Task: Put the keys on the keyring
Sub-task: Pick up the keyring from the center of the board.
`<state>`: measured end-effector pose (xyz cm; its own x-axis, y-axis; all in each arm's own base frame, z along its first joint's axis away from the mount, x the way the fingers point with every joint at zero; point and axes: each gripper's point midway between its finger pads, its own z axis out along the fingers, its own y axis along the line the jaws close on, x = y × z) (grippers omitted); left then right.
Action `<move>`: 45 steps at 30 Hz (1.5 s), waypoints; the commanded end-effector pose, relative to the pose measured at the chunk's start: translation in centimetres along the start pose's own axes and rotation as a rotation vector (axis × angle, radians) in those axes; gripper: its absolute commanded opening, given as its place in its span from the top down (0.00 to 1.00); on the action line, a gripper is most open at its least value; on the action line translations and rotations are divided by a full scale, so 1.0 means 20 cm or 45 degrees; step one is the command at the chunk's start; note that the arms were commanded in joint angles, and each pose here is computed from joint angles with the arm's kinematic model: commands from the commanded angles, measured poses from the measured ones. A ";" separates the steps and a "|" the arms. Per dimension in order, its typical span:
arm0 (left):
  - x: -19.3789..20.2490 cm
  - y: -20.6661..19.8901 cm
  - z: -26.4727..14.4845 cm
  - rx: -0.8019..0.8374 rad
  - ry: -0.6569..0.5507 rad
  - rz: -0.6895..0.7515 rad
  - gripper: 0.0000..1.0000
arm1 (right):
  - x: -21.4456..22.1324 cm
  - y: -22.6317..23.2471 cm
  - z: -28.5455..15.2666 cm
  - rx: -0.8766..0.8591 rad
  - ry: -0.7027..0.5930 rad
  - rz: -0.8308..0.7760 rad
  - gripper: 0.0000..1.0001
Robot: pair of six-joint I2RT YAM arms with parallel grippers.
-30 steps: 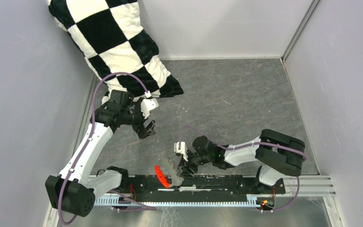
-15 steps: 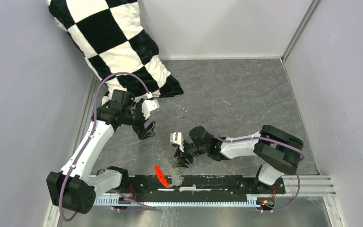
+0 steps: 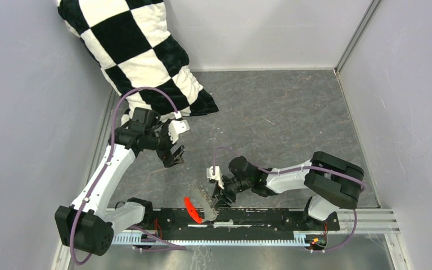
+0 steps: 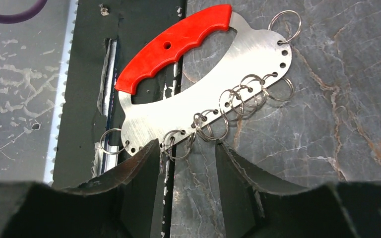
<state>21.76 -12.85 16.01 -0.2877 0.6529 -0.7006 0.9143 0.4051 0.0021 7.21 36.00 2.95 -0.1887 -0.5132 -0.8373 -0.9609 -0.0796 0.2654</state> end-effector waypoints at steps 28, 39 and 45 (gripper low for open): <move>-0.07 -0.21 -0.07 0.212 -0.137 0.124 0.05 | -0.40 -0.06 -0.04 0.115 -0.196 -0.226 1.00; -0.27 -0.45 -0.20 0.402 -0.443 0.200 0.00 | -0.81 0.06 -0.32 0.291 -0.230 -0.637 1.00; -0.31 -0.61 -0.27 0.514 -0.580 0.282 0.11 | -0.99 0.07 -0.44 0.422 -0.263 -0.738 1.00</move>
<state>13.45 -17.31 21.90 -0.1116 0.4241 -0.8987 0.9930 0.0824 -0.0844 9.66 38.91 20.67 0.2804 -0.2893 -0.9153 -0.9599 -0.0814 -0.2683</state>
